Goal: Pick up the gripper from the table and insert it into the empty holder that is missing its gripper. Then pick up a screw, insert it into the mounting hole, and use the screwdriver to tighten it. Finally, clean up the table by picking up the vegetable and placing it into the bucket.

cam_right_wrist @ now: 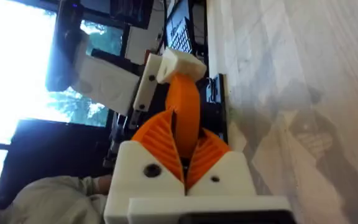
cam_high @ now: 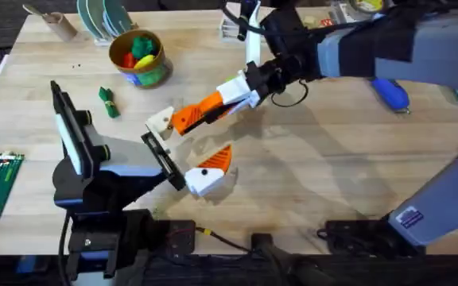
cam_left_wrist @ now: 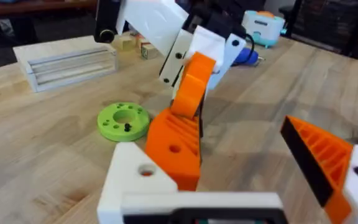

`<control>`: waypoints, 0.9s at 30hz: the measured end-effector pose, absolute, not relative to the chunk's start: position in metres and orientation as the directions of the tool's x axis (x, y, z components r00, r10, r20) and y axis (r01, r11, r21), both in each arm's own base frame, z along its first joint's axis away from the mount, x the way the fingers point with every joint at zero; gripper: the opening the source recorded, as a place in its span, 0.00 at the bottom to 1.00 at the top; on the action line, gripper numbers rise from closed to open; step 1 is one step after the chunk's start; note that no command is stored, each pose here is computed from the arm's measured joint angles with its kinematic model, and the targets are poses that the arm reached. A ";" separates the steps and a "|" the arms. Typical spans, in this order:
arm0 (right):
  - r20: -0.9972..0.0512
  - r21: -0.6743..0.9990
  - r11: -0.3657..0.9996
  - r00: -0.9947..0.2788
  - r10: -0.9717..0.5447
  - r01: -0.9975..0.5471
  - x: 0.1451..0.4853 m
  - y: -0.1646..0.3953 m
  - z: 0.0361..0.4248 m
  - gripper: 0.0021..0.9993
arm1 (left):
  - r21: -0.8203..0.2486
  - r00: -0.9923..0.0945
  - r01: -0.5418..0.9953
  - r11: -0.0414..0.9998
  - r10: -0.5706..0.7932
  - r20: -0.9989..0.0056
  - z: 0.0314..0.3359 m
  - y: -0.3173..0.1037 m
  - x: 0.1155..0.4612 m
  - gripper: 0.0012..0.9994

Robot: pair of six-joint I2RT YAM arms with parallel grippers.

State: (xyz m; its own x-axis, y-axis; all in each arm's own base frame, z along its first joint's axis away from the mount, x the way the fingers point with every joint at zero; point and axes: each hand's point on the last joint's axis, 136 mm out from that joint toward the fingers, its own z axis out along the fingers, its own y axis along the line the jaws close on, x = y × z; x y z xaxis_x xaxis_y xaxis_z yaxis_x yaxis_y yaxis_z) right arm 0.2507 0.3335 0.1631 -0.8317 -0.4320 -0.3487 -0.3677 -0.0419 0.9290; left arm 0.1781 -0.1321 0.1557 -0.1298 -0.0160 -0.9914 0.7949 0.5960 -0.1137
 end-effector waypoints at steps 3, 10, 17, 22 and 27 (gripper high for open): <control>-0.333 0.936 -0.051 -0.834 -0.439 -0.347 0.250 0.334 0.158 0.02 | -0.124 -0.139 0.793 0.596 -0.021 -0.990 0.155 -0.132 0.178 0.99; -0.337 0.936 -0.058 -0.837 -0.431 -0.347 0.256 0.338 0.162 0.02 | -0.126 -0.140 0.790 0.600 -0.023 -0.990 0.155 -0.132 0.179 0.99; -0.338 0.933 -0.032 -0.845 -0.413 -0.358 0.265 0.351 0.166 0.02 | -0.119 -0.135 0.765 0.633 -0.023 -0.991 0.155 -0.126 0.185 0.99; -0.338 0.931 -0.015 -0.848 -0.407 -0.364 0.265 0.364 0.168 0.02 | -0.109 -0.127 0.744 0.659 -0.021 -0.992 0.155 -0.122 0.189 0.99; -0.331 0.931 0.002 -0.846 -0.418 -0.365 0.257 0.376 0.166 0.02 | -0.109 -0.127 0.735 0.669 -0.022 -0.992 0.156 -0.121 0.191 0.99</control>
State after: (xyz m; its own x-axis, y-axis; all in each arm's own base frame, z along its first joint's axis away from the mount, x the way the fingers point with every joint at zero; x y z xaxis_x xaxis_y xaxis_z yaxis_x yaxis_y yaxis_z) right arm 0.2575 0.3759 0.1661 -0.8460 -0.4176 -0.3314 -0.3655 0.0018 0.9308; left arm 0.1908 -0.1208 0.1556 -0.1269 -0.0224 -0.9917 0.7351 0.6691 -0.1092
